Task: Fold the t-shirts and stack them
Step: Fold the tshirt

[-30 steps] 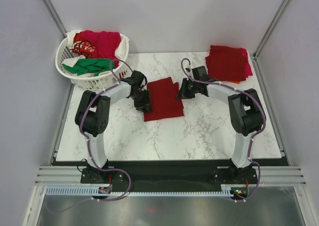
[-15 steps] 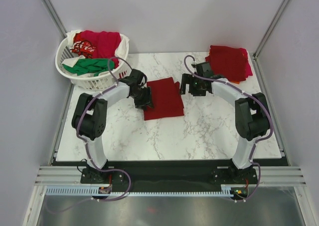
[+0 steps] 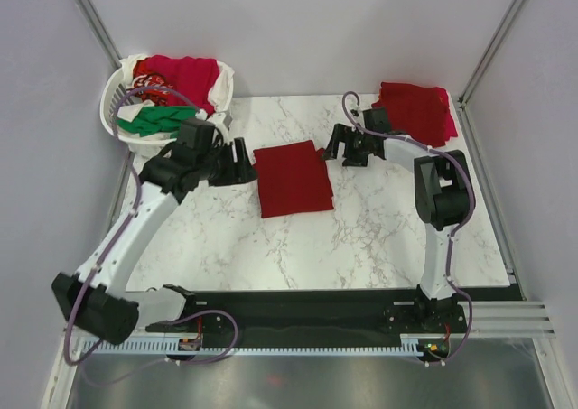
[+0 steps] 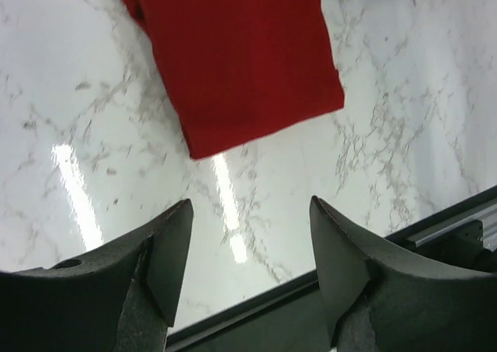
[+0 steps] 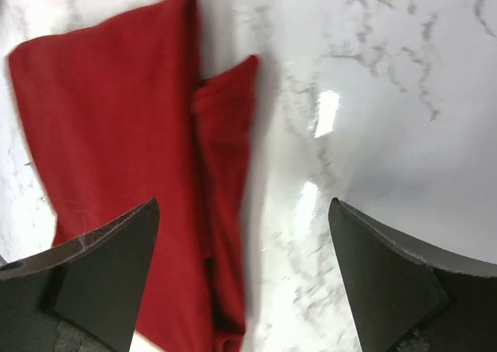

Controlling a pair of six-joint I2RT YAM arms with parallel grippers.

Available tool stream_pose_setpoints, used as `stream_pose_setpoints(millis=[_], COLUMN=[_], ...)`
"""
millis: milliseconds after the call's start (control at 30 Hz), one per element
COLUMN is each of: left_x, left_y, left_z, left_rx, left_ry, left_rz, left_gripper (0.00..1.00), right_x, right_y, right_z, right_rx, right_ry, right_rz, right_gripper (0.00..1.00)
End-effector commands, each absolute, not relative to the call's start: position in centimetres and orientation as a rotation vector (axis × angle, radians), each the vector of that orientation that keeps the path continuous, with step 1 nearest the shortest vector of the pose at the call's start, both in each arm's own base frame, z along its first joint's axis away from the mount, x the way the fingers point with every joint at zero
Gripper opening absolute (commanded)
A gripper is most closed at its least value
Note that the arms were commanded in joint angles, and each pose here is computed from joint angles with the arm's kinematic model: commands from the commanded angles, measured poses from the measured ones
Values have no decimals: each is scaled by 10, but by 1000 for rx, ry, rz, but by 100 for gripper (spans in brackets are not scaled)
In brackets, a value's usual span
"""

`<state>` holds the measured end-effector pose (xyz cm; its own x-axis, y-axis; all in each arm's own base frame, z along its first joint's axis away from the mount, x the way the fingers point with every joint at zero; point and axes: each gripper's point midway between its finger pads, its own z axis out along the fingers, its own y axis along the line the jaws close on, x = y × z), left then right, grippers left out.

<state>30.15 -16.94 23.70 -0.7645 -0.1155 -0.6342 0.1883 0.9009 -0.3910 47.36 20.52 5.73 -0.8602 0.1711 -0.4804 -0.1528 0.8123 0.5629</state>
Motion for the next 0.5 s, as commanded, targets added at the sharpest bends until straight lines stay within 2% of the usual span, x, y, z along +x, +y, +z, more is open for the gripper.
stream_pose_setpoints(millis=[0, 133, 300, 467], left_x=[262, 226, 206, 202], left_y=[-138, -123, -108, -98], left_z=[220, 221, 220, 233], left_rx=[72, 74, 69, 31], left_ry=[2420, 2361, 2297, 2216], left_rz=[-454, -466, -437, -419], left_gripper=[69, 69, 68, 76], right_x=[489, 490, 483, 476], right_y=[223, 229, 233, 239], right_z=[60, 44, 30, 14], right_rx=[-8, 19, 33, 40], right_ry=[2418, 2416, 2438, 2468], right_rz=[973, 1036, 1075, 1095], right_gripper=[98, 98, 98, 98])
